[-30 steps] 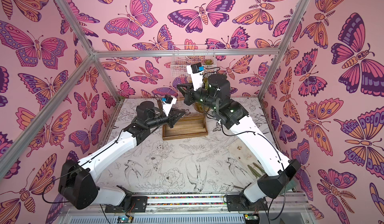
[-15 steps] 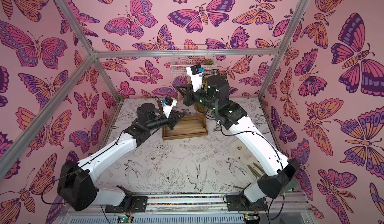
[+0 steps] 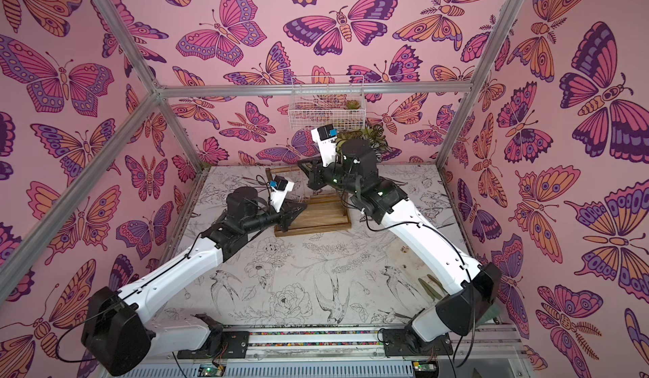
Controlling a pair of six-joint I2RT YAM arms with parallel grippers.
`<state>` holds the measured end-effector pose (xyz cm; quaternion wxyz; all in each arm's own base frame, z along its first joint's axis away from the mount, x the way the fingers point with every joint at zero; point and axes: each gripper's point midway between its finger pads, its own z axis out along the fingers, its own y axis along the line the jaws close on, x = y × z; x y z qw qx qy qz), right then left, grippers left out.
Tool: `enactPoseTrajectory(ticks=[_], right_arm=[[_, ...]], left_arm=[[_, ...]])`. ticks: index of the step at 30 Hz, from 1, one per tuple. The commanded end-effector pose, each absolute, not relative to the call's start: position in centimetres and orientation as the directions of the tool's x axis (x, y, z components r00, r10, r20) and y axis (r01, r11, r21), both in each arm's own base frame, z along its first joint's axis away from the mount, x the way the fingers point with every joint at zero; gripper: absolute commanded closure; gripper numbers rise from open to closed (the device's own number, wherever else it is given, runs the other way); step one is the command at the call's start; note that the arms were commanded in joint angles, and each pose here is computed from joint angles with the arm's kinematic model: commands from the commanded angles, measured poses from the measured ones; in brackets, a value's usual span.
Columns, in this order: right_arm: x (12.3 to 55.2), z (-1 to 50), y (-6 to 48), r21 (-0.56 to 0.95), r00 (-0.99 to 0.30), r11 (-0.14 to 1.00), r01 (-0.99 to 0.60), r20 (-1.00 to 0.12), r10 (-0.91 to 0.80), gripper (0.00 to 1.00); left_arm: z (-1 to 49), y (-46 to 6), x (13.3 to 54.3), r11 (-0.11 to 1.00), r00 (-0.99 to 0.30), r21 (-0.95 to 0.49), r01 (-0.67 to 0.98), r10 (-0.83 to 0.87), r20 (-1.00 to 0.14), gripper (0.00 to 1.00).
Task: Take the necklace off the jewelry display stand
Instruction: Place the necklace at the center of the board.
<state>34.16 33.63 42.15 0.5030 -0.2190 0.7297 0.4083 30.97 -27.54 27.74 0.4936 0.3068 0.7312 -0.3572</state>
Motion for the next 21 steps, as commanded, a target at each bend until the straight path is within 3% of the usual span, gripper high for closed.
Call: enactPoseTrajectory(ticks=[1, 21], right_arm=[[32.7, 43.3, 34.0, 0.394, -0.392, 0.528, -0.752, -0.912, 0.122, 1.0], [30.4, 33.9, 37.4, 0.478, -0.534, 0.494, -0.726, -0.845, 0.033, 1.0]], left_arm=[[26.5, -26.9, 29.5, 0.574, -0.37, -0.248, 0.78, 0.103, -0.923, 0.95], [18.6, -23.6, 21.7, 0.669, -0.539, -0.305, 0.677, 0.169, -0.825, 0.96]])
